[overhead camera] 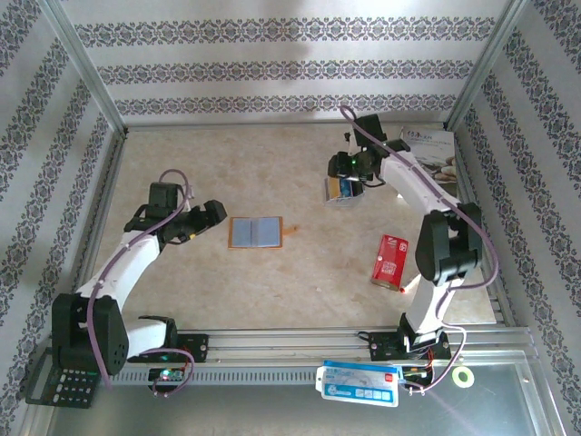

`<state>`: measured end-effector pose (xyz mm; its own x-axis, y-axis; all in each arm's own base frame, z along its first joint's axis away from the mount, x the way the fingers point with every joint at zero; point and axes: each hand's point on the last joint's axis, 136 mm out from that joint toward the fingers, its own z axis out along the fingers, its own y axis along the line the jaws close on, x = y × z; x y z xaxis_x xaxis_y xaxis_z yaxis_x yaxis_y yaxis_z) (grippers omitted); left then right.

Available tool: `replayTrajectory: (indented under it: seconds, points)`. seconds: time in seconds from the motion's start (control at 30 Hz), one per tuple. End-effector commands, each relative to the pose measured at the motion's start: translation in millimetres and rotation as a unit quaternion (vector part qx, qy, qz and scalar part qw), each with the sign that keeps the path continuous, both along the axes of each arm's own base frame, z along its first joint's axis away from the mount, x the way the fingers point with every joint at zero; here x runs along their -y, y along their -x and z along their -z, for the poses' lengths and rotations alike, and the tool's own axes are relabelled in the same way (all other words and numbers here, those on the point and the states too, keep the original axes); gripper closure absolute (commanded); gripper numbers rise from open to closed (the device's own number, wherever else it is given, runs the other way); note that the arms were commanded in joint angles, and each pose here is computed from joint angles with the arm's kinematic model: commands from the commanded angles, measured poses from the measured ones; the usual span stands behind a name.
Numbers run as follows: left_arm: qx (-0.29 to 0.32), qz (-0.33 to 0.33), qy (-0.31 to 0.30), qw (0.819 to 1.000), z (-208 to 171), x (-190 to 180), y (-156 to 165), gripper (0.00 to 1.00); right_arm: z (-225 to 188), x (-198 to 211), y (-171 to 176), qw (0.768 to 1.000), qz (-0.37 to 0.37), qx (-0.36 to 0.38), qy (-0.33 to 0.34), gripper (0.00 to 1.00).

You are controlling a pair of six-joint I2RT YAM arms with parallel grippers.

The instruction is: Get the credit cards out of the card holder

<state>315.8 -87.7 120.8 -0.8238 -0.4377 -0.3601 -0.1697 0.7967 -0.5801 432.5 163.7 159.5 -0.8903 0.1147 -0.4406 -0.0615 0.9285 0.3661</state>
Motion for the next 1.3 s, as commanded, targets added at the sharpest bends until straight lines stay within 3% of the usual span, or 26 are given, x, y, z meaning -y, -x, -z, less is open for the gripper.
replayTrajectory:
  seconds: [0.0, 0.1, 0.23, 0.47, 0.93, 1.27]
  points:
    - [0.002, 0.004, -0.015, 1.0, 2.2, 12.4, -8.3, 0.13, 9.5, -39.6, 20.8, 0.998, -0.031, -0.018, -0.042, 0.5]
    - [-0.012, 0.014, -0.03, 0.999, 12.4, 23.4, -11.1, 0.22, 20.3, -75.3, 38.9, 0.996, -0.056, -0.04, -0.065, 0.5]
    - [-0.037, 0.027, -0.033, 0.998, 31.0, 35.9, -13.7, 0.42, 29.5, -120.7, 58.5, 0.991, -0.076, -0.054, -0.097, 0.51]
    - [-0.079, 0.062, -0.064, 0.993, 57.9, 44.3, -14.2, 0.63, 60.7, -190.7, 86.4, 0.982, -0.112, -0.088, -0.124, 0.54]
    - [-0.131, 0.092, -0.102, 0.982, 89.5, 48.2, -13.7, 0.74, 111.8, -198.9, 93.8, 0.983, -0.097, -0.129, -0.088, 0.56]
    - [-0.162, 0.082, -0.184, 0.966, 100.1, 32.0, -8.0, 0.67, 132.8, -194.7, 96.5, 0.982, -0.097, -0.15, -0.066, 0.56]
